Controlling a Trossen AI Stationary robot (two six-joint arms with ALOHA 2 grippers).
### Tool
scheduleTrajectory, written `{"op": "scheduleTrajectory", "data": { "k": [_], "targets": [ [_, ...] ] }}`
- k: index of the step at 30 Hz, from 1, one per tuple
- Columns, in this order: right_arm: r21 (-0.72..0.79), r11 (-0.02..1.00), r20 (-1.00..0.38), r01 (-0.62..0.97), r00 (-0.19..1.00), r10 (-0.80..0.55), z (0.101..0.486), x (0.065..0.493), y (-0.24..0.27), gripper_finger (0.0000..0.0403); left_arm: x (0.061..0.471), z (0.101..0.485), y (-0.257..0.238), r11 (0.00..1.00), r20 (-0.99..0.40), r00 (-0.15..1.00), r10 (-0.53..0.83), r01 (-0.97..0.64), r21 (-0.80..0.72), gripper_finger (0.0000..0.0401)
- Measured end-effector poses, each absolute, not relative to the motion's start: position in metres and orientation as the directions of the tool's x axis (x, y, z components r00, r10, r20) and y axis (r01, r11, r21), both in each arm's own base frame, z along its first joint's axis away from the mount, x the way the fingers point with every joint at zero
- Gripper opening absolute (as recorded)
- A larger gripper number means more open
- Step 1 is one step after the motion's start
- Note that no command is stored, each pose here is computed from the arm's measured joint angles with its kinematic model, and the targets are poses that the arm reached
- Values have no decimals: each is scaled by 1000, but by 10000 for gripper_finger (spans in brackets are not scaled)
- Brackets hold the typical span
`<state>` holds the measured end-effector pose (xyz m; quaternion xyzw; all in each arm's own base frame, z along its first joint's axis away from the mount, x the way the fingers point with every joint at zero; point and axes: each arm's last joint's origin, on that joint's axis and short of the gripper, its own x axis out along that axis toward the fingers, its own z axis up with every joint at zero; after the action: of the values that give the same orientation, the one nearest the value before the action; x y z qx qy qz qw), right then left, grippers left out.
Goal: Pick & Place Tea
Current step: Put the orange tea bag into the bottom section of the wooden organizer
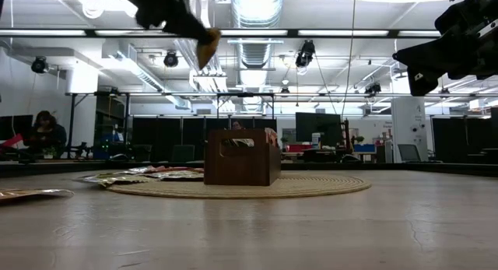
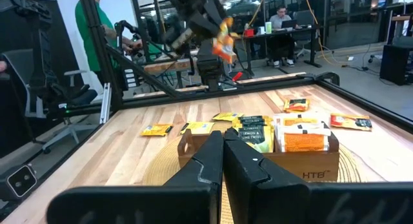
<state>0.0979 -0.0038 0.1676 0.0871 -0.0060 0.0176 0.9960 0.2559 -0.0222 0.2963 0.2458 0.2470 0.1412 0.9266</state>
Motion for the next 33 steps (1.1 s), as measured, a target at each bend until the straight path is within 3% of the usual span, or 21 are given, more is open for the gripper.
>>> {"op": "scheduleTrajectory", "data": {
  "k": [8, 16, 22, 28, 33],
  "targets": [
    [172, 984, 15, -36, 999, 34, 168, 98, -4, 9, 266, 329, -13, 881, -246, 960, 135, -3, 474, 0],
    [171, 985, 15, -36, 999, 34, 168, 98, -4, 9, 267, 364, 2, 880, -140, 987, 74, 1, 474, 0],
    [173, 984, 34, -39, 999, 34, 169, 98, -4, 9, 265, 385, 11, 937, -82, 994, -69, 93, 336, 0],
    [363, 929, 114, -73, 993, 34, 177, 97, -4, 9, 264, 387, 17, 949, -73, 971, -226, 236, 211, 0],
    [396, 915, 182, -74, 983, 1, 184, 96, -5, 9, 263, 386, 20, 931, -67, 944, -323, 330, 156, 0]
  ]
}}
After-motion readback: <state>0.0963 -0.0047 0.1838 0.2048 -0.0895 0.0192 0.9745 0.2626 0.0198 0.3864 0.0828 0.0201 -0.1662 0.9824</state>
